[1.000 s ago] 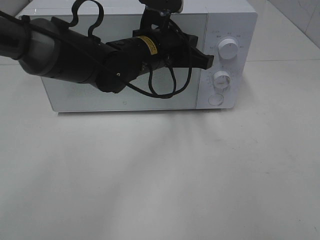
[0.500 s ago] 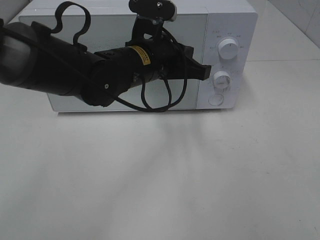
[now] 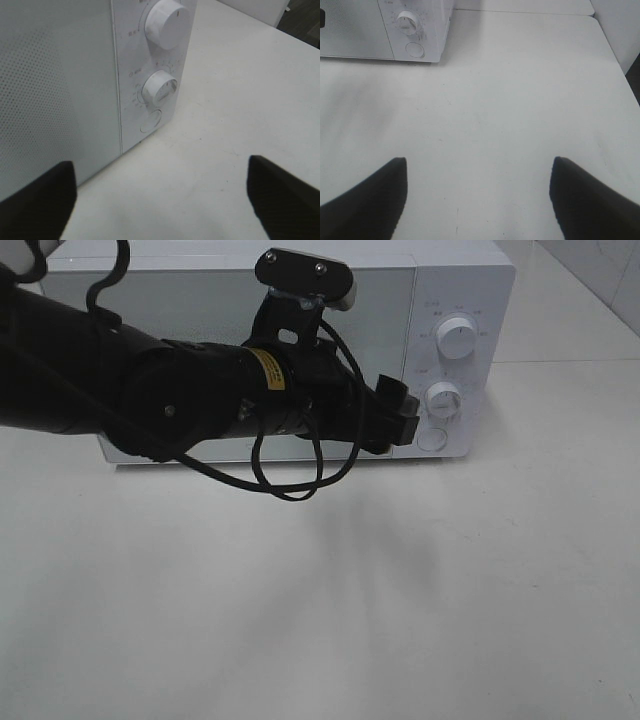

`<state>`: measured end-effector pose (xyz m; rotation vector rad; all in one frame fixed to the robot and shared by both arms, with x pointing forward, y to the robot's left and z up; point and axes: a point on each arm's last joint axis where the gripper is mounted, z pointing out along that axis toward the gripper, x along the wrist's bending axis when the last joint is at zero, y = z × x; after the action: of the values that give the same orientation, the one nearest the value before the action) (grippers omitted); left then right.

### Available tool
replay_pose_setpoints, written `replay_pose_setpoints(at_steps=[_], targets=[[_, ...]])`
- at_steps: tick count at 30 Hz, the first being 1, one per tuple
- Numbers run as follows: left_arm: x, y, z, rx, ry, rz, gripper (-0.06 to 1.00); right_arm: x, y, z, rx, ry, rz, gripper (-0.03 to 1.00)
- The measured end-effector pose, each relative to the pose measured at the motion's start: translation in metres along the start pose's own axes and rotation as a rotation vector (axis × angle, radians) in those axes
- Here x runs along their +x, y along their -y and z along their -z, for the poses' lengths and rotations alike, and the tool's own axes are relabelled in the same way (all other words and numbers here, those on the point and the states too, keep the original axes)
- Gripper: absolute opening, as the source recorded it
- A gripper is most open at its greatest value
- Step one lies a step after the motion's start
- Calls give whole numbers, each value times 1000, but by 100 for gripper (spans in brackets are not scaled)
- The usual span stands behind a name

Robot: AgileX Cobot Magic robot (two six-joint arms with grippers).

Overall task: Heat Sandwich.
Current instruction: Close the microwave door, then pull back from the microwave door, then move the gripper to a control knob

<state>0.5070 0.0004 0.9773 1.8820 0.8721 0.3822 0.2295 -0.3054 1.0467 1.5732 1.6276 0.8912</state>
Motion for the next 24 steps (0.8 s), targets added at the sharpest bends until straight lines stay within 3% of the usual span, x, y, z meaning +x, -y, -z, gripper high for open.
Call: replay_pose_setpoints(at_steps=[2, 3, 5, 8, 10, 16, 21, 24], targets=[[0, 3, 3, 56, -4, 42, 94, 0, 0, 0, 0, 0, 0, 76], [0, 7, 7, 135, -9, 70, 97, 0, 0, 0, 0, 0, 0, 76], [0, 9, 9, 170, -12, 76, 98, 0, 0, 0, 0, 0, 0, 76], [-1, 20, 21, 364, -23, 81, 99, 0, 0, 0, 0, 0, 0, 76], [-1, 21, 28, 426, -27, 71, 99, 0, 0, 0, 0, 0, 0, 76], [1, 18, 52, 549, -45, 3, 99, 0, 0, 0, 0, 0, 0, 76], [3, 10, 68, 578, -59, -18, 99, 0, 0, 0, 0, 0, 0, 76], [19, 3, 83, 594, -99, 19, 99, 0, 0, 0, 0, 0, 0, 76]])
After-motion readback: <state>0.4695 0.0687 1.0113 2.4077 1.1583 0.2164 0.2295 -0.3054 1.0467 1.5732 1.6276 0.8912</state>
